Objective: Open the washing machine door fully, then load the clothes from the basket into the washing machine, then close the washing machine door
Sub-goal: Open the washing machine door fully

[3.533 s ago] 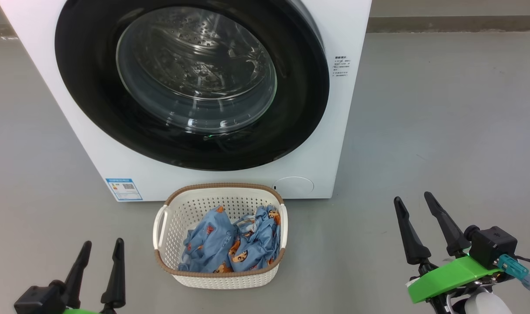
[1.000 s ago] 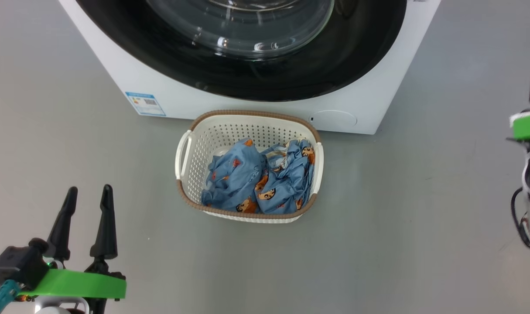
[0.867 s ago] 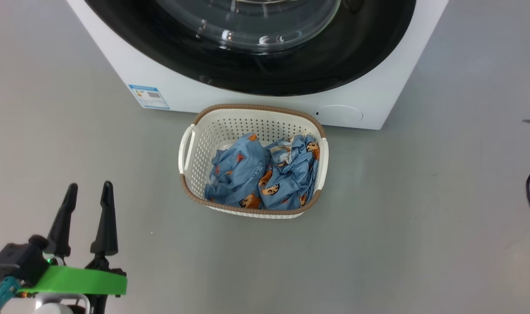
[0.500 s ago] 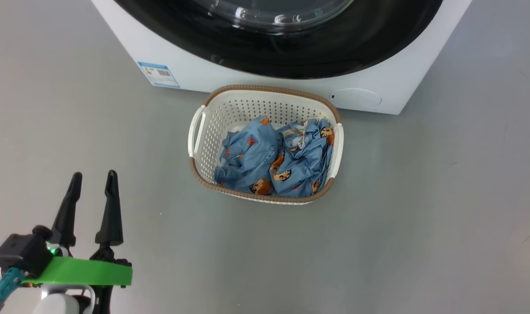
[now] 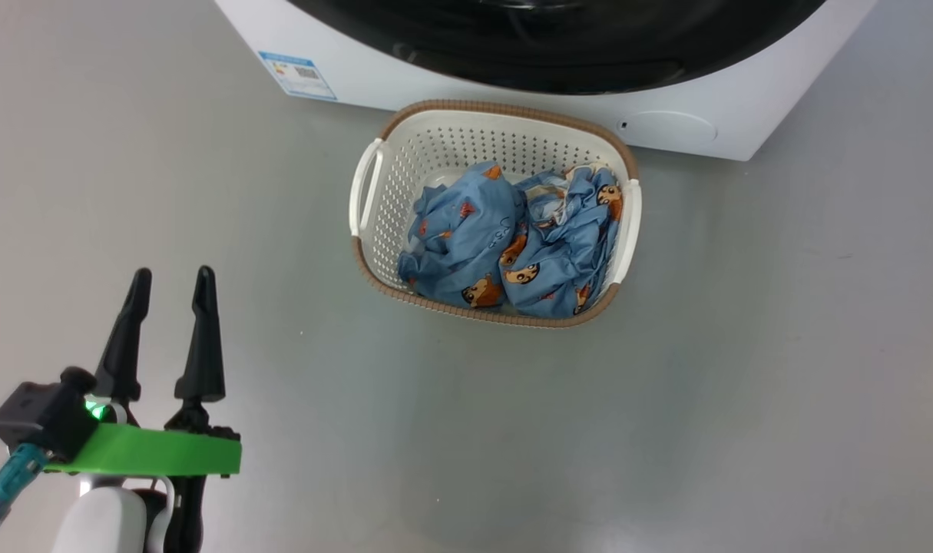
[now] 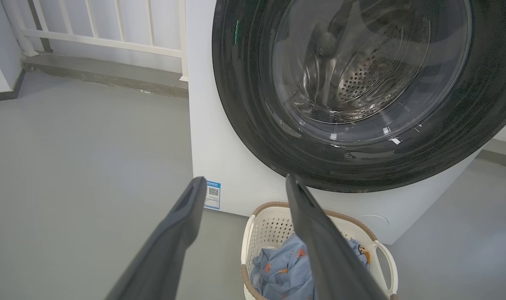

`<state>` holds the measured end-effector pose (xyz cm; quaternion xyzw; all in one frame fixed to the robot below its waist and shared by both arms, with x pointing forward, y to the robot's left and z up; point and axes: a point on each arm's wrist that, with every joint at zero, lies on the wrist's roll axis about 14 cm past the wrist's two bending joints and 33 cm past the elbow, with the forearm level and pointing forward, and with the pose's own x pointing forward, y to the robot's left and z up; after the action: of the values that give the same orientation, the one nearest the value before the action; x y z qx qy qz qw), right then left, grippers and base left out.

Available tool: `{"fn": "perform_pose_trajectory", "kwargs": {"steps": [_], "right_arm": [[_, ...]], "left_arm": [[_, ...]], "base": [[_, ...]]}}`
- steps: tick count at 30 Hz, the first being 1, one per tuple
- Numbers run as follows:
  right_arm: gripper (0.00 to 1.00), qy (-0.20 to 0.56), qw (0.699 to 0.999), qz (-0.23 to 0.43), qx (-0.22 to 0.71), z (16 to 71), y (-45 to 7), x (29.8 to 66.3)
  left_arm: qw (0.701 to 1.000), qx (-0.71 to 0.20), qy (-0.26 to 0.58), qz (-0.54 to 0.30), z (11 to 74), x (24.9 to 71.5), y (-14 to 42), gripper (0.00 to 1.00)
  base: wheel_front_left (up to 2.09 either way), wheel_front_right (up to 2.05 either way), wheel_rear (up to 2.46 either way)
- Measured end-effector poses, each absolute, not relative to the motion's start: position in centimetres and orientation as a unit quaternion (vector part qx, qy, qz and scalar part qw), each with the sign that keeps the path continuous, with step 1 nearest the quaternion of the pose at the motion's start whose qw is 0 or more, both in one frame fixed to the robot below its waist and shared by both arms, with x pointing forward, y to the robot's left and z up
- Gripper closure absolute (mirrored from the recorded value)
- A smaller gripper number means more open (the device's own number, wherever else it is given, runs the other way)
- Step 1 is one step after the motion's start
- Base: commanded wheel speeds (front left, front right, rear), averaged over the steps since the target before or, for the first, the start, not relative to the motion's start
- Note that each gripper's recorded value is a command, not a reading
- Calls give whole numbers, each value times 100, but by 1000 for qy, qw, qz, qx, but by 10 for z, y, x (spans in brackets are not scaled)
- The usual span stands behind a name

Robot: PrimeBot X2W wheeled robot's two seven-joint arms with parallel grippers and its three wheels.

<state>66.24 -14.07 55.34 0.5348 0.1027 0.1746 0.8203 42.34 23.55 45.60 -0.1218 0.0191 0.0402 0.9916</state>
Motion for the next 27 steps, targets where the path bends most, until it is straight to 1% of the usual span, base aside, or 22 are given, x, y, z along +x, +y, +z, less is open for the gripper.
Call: {"fn": "perform_pose_trajectory", "kwargs": {"steps": [11, 22, 27], "right_arm": [[100, 145, 772, 225, 577, 548, -104, 684], [100, 154, 764, 250, 574, 554, -81, 698], [100, 169, 766, 257, 565, 554, -77, 696]], "left_arm": [[990, -121, 28, 61, 448, 424, 246, 0], [989, -119, 37, 79, 442, 417, 254, 0], [989, -120, 36, 83, 443, 416, 256, 0]], "base": [[0, 0, 0], [0, 0, 0], [0, 0, 0]]}}
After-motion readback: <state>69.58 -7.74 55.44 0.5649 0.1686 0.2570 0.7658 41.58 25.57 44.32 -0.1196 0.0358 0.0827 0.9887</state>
